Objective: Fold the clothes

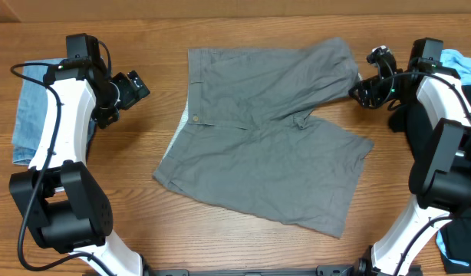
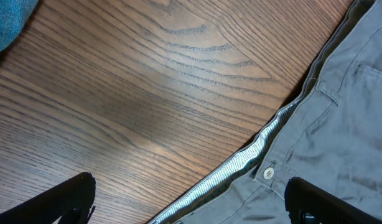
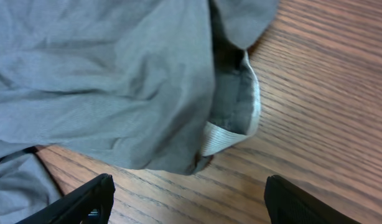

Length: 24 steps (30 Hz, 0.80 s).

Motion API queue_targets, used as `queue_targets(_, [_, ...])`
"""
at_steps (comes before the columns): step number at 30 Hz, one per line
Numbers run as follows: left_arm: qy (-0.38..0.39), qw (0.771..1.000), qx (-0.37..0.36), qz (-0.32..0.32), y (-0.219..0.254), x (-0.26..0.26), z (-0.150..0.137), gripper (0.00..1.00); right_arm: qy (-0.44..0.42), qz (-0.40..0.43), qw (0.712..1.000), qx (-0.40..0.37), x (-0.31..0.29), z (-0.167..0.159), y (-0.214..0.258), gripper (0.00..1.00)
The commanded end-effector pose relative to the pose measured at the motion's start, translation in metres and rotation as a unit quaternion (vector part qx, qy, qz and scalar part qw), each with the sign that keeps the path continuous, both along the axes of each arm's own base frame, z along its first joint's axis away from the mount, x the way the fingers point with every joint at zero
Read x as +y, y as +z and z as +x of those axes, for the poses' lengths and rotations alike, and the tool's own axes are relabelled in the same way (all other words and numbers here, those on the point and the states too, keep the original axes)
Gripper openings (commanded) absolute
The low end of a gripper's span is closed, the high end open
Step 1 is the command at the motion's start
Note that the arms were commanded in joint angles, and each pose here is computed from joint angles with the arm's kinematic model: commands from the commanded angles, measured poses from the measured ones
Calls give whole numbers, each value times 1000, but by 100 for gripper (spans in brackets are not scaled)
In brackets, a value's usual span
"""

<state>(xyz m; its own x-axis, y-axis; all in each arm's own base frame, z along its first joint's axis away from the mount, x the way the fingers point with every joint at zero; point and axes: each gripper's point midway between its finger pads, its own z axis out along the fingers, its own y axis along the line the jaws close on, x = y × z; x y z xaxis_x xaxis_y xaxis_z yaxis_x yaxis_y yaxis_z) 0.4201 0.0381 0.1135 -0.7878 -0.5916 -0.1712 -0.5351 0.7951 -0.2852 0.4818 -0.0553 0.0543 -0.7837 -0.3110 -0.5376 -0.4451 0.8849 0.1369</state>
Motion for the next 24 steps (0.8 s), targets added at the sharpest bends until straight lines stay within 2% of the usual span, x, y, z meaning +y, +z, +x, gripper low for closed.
queue_targets(1, [10, 1000, -8, 1, 7, 1, 2, 100, 24, 14, 1000, 7, 10, -2, -12, 83])
queue_targets(3, [10, 1000, -8, 1, 7, 1, 2, 100, 36, 20, 999, 17, 14, -6, -22, 85])
queue_targets(9, [10, 1000, -8, 1, 7, 1, 2, 100, 88, 20, 996, 10, 32, -9, -27, 80])
queue_targets(15, [10, 1000, -8, 1, 7, 1, 2, 100, 99, -2, 995, -18, 39, 7, -28, 79])
queue_targets(21, [10, 1000, -8, 1, 7, 1, 2, 100, 97, -36, 995, -7, 36, 12, -50, 82])
queue_targets(23, [10, 1000, -8, 1, 7, 1, 2, 100, 95, -35, 995, -6, 36, 13, -55, 71])
queue_targets(24, [10, 1000, -8, 1, 7, 1, 1, 100, 95, -35, 995, -9, 36, 14, -55, 53])
